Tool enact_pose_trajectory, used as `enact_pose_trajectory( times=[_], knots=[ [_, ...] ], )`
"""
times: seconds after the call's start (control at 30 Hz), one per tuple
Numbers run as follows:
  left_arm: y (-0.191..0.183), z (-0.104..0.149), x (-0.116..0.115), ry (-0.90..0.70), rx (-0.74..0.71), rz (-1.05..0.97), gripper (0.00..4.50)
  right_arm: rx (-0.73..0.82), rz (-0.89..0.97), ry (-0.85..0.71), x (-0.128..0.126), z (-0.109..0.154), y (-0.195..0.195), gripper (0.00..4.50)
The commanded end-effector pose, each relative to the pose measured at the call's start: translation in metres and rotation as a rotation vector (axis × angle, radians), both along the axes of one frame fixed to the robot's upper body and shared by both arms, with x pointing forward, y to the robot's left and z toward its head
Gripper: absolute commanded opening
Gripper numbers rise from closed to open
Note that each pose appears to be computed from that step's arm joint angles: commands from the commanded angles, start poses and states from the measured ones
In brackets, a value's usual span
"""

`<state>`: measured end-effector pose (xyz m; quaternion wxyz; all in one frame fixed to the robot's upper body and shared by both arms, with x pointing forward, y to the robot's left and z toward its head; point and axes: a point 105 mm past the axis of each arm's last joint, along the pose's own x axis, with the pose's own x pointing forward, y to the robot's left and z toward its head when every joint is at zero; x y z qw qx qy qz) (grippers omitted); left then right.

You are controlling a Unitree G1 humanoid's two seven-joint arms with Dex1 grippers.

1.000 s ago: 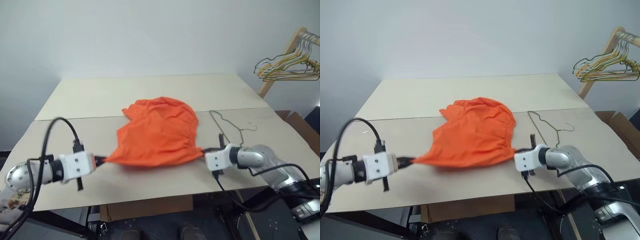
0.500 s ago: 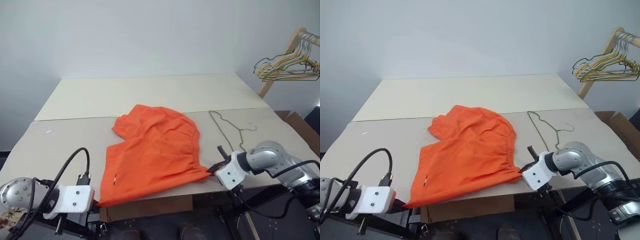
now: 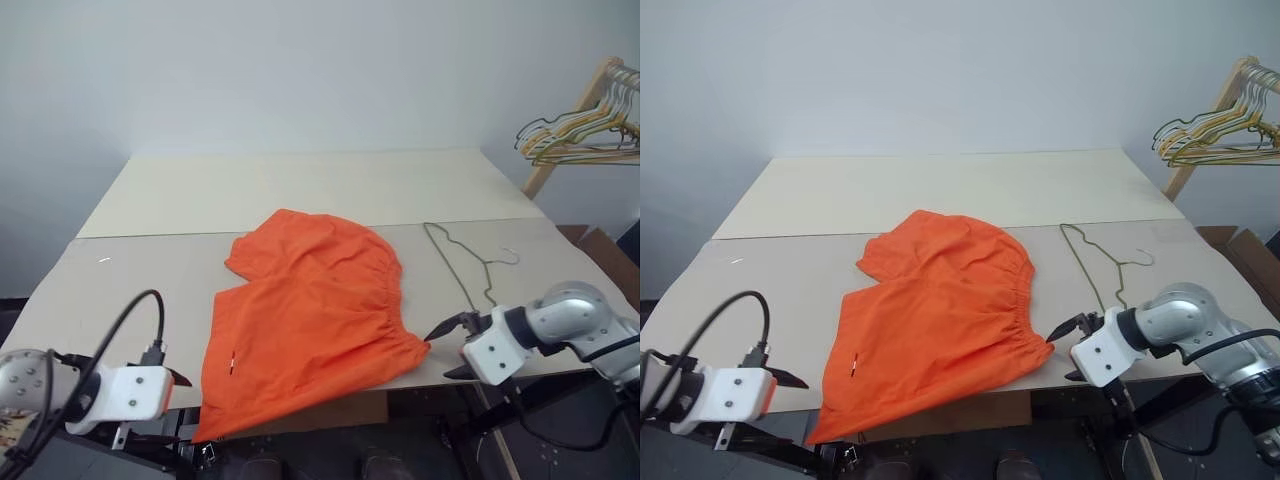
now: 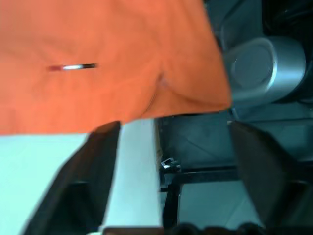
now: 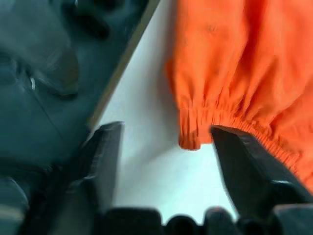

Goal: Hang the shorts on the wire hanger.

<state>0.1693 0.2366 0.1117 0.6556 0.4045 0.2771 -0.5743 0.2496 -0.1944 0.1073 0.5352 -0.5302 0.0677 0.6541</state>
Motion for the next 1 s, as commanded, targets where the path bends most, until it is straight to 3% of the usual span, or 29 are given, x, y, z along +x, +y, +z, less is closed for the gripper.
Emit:
enact_pose_trajectory(
  times=[0.03,0.1,0.17,0.33,0.4,0.63,1.0],
  knots=[
    [-0.013,0.028,0.014,-0.122,-0.146,-0.007,4.50,0.135,-0.252,-0.096,0.032,0.037,-0.010,4.48],
    [-0.022,0.037,0.022,-0.166,-0.228,0.015,4.50,0.183,-0.399,-0.115,0.047,0.044,-0.019,4.48],
    [-0.035,0.044,0.024,-0.182,-0.312,-0.021,4.50,0.261,-0.666,-0.107,0.071,0.045,-0.036,4.48],
    [-0.064,0.056,0.046,-0.298,-0.457,-0.044,4.50,0.472,-1.226,0.010,0.112,0.032,-0.064,4.48],
    [-0.074,0.061,0.052,-0.323,-0.506,-0.054,4.50,0.499,-1.360,0.033,0.122,0.024,-0.068,4.48],
    [-0.108,0.088,0.059,-0.302,-0.749,-0.113,4.50,0.496,-1.526,0.060,0.142,-0.005,-0.071,4.48],
    [-0.110,0.089,0.055,-0.272,-0.755,-0.149,4.50,0.516,-1.595,0.257,0.141,-0.036,-0.074,4.48]
  ],
)
